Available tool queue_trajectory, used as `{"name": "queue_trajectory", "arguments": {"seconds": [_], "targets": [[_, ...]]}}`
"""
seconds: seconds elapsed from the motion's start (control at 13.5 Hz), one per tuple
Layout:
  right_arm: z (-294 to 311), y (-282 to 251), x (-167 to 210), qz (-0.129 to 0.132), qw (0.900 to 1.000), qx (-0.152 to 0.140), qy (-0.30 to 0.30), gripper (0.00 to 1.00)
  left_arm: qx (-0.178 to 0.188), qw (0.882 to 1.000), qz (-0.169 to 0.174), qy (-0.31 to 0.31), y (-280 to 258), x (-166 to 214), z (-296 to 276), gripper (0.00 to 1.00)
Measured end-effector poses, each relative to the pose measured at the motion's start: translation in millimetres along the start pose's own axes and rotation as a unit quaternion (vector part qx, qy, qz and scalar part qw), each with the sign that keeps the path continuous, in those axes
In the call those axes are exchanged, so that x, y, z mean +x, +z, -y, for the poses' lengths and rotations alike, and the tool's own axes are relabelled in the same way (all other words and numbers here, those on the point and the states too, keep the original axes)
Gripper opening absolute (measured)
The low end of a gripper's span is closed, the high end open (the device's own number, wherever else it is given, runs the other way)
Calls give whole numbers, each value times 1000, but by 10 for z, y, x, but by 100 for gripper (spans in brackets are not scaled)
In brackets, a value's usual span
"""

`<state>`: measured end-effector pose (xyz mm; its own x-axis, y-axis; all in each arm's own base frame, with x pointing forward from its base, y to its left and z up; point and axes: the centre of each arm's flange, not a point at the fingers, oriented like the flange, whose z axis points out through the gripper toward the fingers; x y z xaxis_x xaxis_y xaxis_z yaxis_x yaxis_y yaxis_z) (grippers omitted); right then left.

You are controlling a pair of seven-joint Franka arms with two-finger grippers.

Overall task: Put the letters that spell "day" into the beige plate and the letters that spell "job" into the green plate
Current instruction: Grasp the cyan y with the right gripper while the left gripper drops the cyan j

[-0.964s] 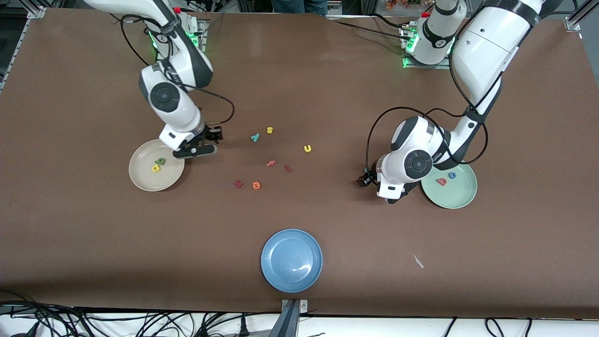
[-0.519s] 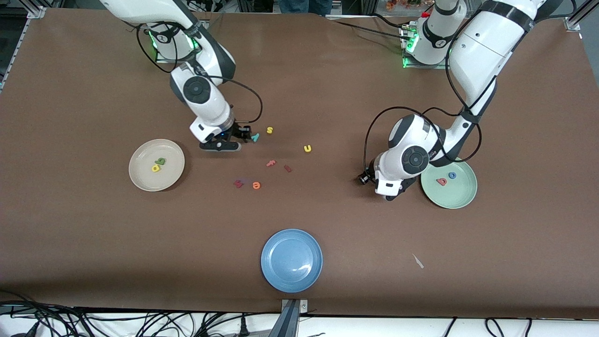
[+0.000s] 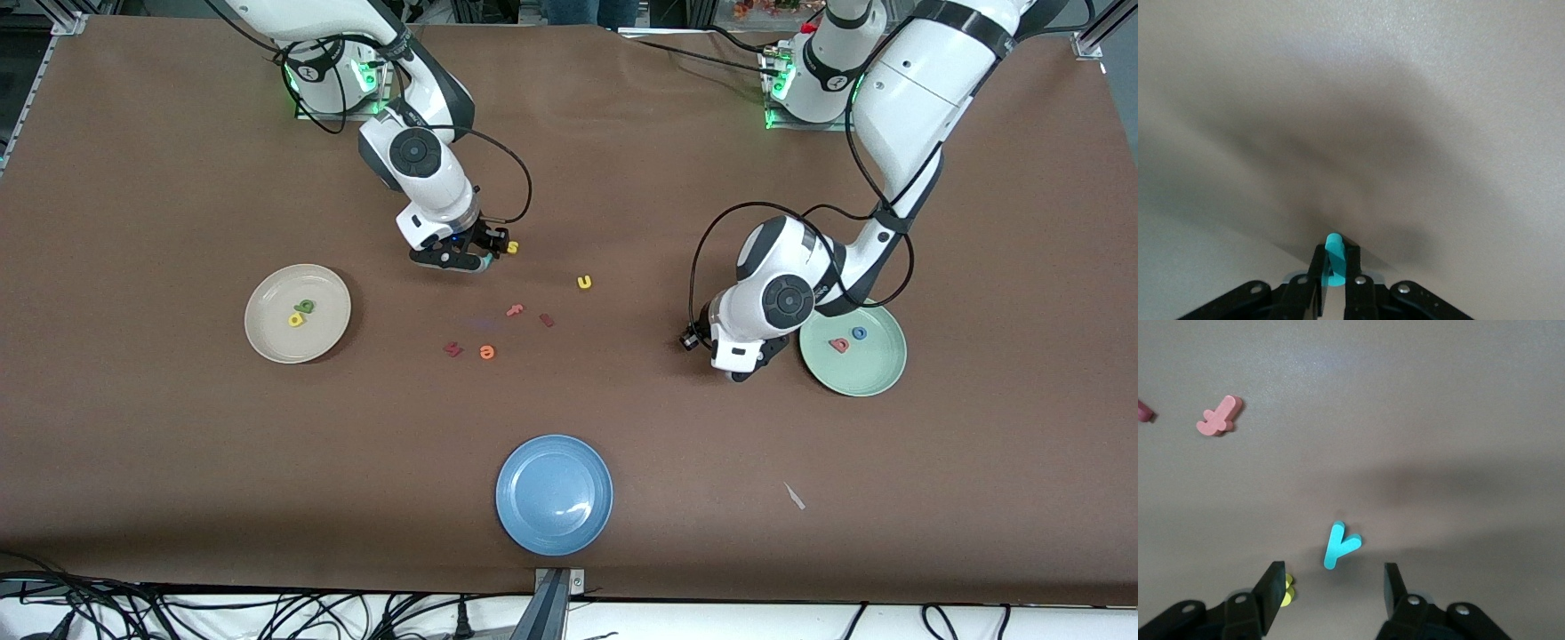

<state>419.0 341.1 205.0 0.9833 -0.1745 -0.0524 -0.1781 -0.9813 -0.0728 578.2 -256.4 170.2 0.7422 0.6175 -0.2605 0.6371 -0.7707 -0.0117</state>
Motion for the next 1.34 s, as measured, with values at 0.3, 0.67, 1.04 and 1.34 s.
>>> {"name": "queue_trajectory", "arguments": {"seconds": [0.3,0.67,1.04,1.34], "targets": [[-36,87,32,2,1000,3,7,66,-3,1000,-5,-7,-64,91,32,11],[-19,198,-5,7,1000,6,11,66,5,1000,-17,0,-872,629,408,11],[-31,257,-5,9,1000,6,13,62,47,995,25,84,-1338,1246,1290,11],[-45,304,2,9,1000,8,14,56,62,989,58,117,-981,1464,1621,11]]}}
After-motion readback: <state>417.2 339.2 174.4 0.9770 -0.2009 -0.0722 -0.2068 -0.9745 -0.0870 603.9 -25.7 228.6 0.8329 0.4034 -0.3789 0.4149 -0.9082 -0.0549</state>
